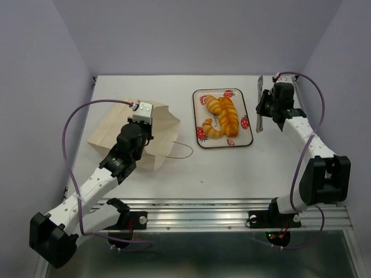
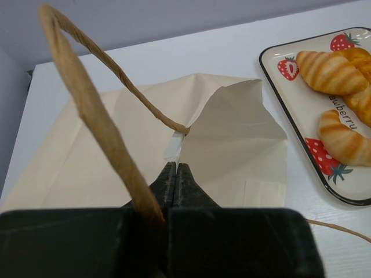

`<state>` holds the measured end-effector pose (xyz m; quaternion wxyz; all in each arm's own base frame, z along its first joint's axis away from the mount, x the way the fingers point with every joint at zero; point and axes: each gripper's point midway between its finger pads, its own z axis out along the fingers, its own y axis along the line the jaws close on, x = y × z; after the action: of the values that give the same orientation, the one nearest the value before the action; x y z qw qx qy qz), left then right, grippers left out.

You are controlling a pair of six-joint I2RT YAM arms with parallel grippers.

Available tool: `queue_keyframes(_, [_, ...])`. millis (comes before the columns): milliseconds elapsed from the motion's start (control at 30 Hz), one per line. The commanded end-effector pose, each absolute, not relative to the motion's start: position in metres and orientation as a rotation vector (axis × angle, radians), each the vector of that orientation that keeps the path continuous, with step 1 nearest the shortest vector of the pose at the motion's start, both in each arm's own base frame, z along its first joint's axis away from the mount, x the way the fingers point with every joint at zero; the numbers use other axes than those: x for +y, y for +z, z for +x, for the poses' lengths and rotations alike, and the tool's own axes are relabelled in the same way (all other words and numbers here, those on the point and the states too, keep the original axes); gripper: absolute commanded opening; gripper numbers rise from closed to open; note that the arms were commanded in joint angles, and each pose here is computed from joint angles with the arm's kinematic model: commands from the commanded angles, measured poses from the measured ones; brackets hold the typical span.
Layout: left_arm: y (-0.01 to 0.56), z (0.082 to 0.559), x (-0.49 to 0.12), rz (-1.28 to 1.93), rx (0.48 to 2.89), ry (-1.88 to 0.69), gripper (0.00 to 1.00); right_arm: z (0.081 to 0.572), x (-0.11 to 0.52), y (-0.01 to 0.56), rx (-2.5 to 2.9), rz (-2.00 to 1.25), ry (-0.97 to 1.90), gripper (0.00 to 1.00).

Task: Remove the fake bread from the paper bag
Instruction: Place the paper bag at the center of the board.

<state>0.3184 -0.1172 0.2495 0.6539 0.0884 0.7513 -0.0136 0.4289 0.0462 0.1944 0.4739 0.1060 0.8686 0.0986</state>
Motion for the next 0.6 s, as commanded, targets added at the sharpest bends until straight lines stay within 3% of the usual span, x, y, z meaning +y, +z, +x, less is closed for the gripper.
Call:
queue_keyframes(0, [0.256,0.318,-0.123,0.249,1.664,-0.052,0.0,0.438,-0.02,0.187,2.166,0.064,-0.133,0.05])
queue_keyframes(467, [0.231,0.342,-0.114,0.179,1.753,0.087,0.0,0.468,-0.092,0.088,2.335,-0.024,-0.171,0.12])
queue_keyframes(567, [0.224,0.351,-0.113,0.156,1.787,0.136,0.01,0.469,-0.097,0.07,2.359,0.045,-0.162,0.22])
